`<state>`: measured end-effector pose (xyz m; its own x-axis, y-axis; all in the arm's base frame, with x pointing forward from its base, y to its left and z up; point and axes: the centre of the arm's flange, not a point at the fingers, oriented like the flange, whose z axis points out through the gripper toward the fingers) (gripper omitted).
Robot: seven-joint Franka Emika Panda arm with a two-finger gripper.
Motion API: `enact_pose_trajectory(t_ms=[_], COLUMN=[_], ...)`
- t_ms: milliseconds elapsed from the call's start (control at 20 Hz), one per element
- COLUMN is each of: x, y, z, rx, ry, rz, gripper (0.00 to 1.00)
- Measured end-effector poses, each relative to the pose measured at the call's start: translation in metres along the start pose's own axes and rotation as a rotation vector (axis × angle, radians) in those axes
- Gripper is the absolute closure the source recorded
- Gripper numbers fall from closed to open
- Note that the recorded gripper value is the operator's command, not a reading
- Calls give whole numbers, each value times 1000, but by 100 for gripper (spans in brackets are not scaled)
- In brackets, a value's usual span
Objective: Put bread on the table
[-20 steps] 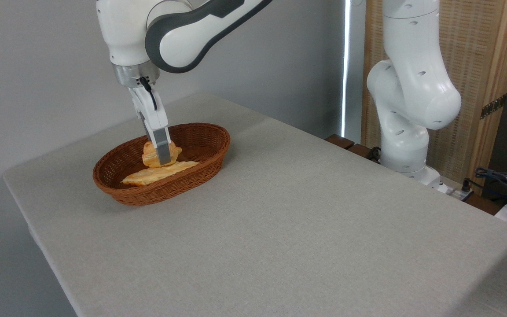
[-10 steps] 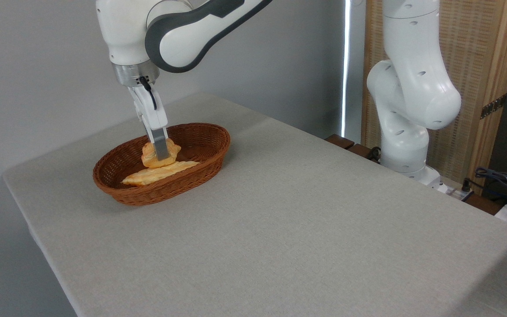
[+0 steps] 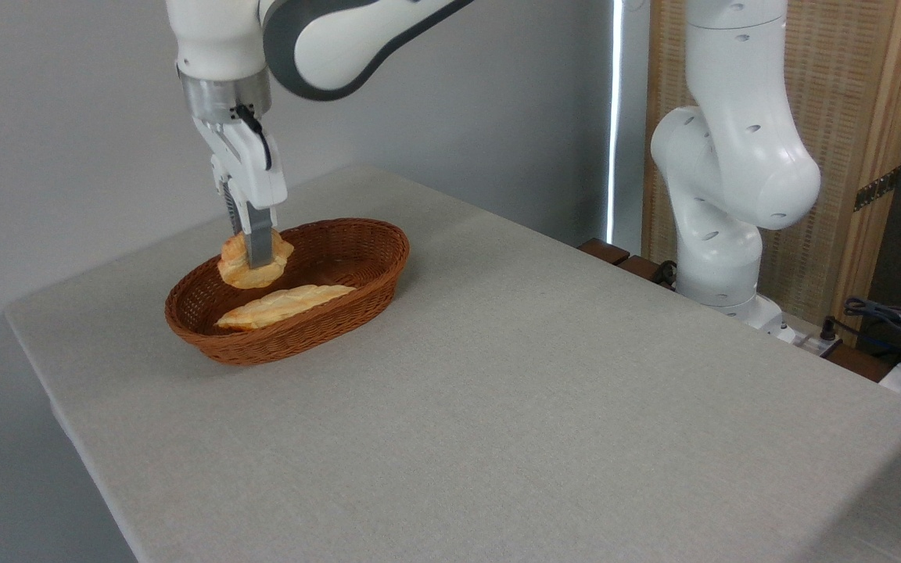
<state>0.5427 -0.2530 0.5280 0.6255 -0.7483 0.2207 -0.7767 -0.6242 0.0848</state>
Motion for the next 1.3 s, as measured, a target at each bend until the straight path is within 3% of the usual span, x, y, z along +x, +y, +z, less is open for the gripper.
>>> enact_pose_trajectory(t_ms=[300, 500, 600, 650, 850, 1300], x=[-46, -83, -88, -89, -92, -92], y=[-71, -115, -121, -122, -128, -129], z=[-13, -7, 6, 15, 40, 42], rx=[23, 9, -4, -8, 9, 12], ry=[-19, -69, -95, -112, -186, -191], rz=[-102, -105, -113, -112, -93, -90], gripper=[65, 49, 14, 2, 0, 0])
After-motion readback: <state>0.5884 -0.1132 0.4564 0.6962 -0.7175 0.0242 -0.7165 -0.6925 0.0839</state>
